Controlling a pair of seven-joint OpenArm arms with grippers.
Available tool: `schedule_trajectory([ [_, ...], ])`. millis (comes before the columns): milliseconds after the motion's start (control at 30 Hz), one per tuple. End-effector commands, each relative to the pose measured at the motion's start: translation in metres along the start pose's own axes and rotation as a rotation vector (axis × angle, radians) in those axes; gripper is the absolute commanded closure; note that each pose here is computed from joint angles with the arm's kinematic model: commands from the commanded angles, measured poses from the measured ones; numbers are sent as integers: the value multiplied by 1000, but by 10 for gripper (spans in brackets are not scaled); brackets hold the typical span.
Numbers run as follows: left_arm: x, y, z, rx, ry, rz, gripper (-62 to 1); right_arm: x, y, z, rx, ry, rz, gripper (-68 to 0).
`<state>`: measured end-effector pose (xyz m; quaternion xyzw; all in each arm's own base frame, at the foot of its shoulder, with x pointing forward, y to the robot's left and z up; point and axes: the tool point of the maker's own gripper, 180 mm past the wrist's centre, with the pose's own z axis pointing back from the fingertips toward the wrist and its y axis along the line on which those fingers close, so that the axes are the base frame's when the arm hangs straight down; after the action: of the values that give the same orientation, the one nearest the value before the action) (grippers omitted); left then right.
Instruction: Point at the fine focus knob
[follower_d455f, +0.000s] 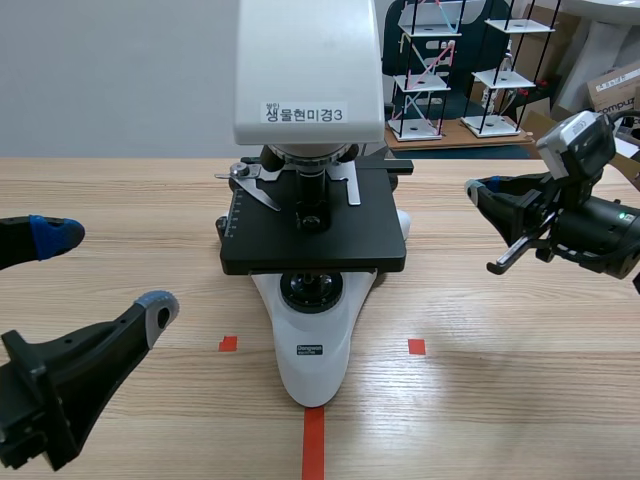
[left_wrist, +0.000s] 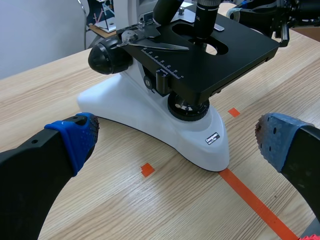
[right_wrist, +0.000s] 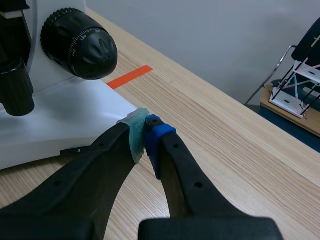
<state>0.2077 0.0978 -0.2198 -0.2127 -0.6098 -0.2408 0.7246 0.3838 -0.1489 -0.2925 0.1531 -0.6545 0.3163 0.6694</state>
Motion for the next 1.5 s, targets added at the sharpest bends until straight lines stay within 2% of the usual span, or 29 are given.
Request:
schedule_trajectory([
  [0, 7, -2, 0, 0, -24, 9, -623, 13, -8, 0, -1, -32, 34, 2],
  [1467, 7, -2, 0, 0, -24, 9, -623, 12, -10, 0, -13, -27, 51, 0],
])
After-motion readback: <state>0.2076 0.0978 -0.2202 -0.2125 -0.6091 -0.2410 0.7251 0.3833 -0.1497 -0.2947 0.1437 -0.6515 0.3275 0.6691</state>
